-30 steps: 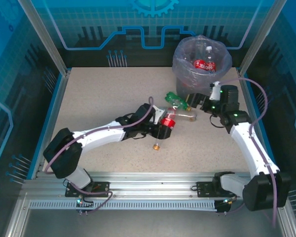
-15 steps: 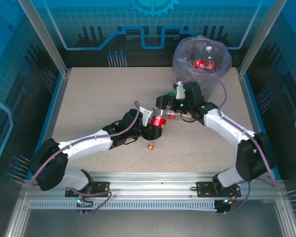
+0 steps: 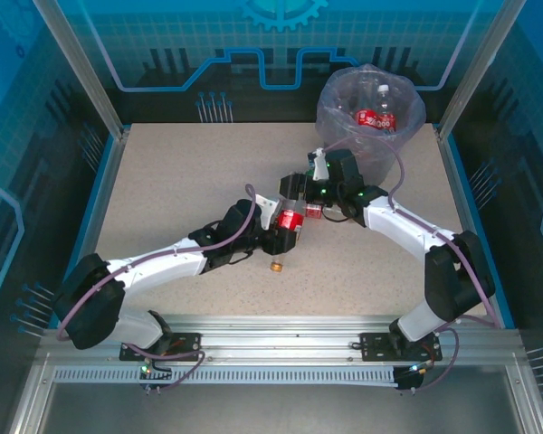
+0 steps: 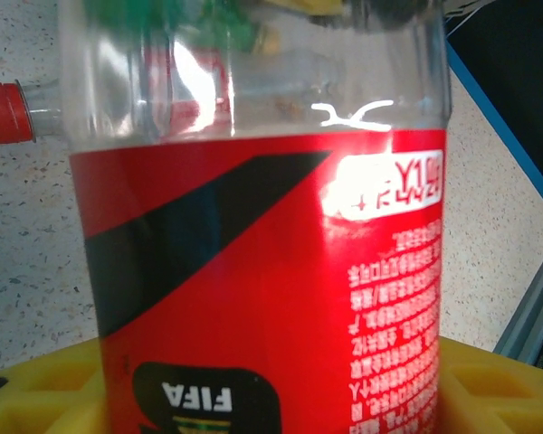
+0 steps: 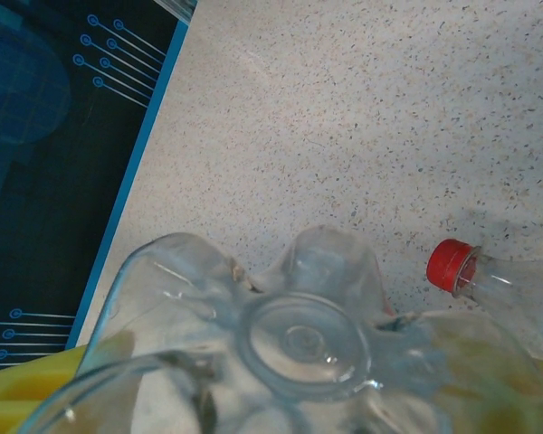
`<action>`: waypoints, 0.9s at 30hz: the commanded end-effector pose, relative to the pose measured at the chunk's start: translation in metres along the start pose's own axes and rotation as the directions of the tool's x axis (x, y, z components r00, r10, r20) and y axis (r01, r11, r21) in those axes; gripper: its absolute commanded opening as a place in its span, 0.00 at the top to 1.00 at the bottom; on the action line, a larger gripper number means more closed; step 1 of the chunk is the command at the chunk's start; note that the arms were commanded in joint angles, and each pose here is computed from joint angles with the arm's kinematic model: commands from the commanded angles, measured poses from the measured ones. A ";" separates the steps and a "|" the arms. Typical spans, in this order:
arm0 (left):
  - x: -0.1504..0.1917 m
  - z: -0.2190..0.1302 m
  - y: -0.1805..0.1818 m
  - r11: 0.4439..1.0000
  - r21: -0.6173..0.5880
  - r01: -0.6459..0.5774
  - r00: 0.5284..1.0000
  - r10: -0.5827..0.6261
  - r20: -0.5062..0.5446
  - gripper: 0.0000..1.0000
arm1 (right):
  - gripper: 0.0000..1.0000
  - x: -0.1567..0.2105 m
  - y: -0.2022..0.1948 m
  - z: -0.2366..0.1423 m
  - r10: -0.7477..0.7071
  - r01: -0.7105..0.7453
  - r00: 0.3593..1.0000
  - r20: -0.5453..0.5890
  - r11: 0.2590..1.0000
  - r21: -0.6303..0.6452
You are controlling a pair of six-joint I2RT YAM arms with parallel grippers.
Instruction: Put the plastic bottles in the bin
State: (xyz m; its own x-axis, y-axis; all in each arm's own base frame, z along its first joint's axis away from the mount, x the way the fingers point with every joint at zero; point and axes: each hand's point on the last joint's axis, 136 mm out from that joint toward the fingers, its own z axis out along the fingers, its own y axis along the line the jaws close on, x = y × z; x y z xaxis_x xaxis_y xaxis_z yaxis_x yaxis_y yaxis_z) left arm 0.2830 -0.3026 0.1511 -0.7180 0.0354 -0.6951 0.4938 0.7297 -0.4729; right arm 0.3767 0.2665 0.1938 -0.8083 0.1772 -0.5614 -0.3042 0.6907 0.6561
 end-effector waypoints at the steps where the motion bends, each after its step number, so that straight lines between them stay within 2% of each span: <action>1: -0.006 0.001 0.002 1.000 -0.005 0.017 0.999 -0.017 0.028 0.37 | 0.29 -0.006 0.010 -0.004 -0.029 0.030 0.999 0.029 0.999 -0.015; 3: -0.006 0.000 0.002 1.000 -0.006 0.016 1.000 -0.016 0.026 0.32 | 0.29 -0.008 0.011 -0.004 -0.034 0.035 0.999 0.034 0.999 -0.017; 8: -0.007 -0.009 0.007 0.999 -0.039 0.011 0.999 -0.010 0.035 0.01 | 0.32 -0.026 0.021 -0.012 -0.098 0.099 0.992 0.078 0.995 -0.009; 15: -0.009 -0.040 0.025 0.993 -0.111 0.046 0.997 -0.038 0.068 0.01 | 0.33 -0.085 0.048 -0.044 -0.307 0.297 0.934 0.181 0.952 0.078; 17: -0.008 -0.046 0.032 0.990 -0.124 0.069 0.995 -0.059 0.081 0.01 | 0.34 -0.108 0.061 -0.059 -0.384 0.366 0.894 0.232 0.923 0.117; 22: -0.003 -0.052 0.050 0.979 -0.135 0.151 0.986 -0.138 0.098 0.01 | 0.36 -0.173 0.100 -0.107 -0.566 0.518 0.733 0.376 0.824 0.230; 27: -0.003 -0.046 0.046 0.980 -0.109 0.165 0.984 -0.156 0.086 0.01 | 0.43 -0.235 0.127 -0.161 -0.635 0.546 0.561 0.531 0.766 0.339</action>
State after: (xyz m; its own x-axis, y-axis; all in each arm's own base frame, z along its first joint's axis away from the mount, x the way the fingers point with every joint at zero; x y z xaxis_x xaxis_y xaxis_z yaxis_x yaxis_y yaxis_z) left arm 0.2860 -0.2353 0.1595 -0.7242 -0.1221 -0.6786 0.3255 0.8070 -0.4927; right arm 0.4397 0.2240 0.4437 -0.1685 0.0596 -0.9839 -0.5540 0.8199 0.1445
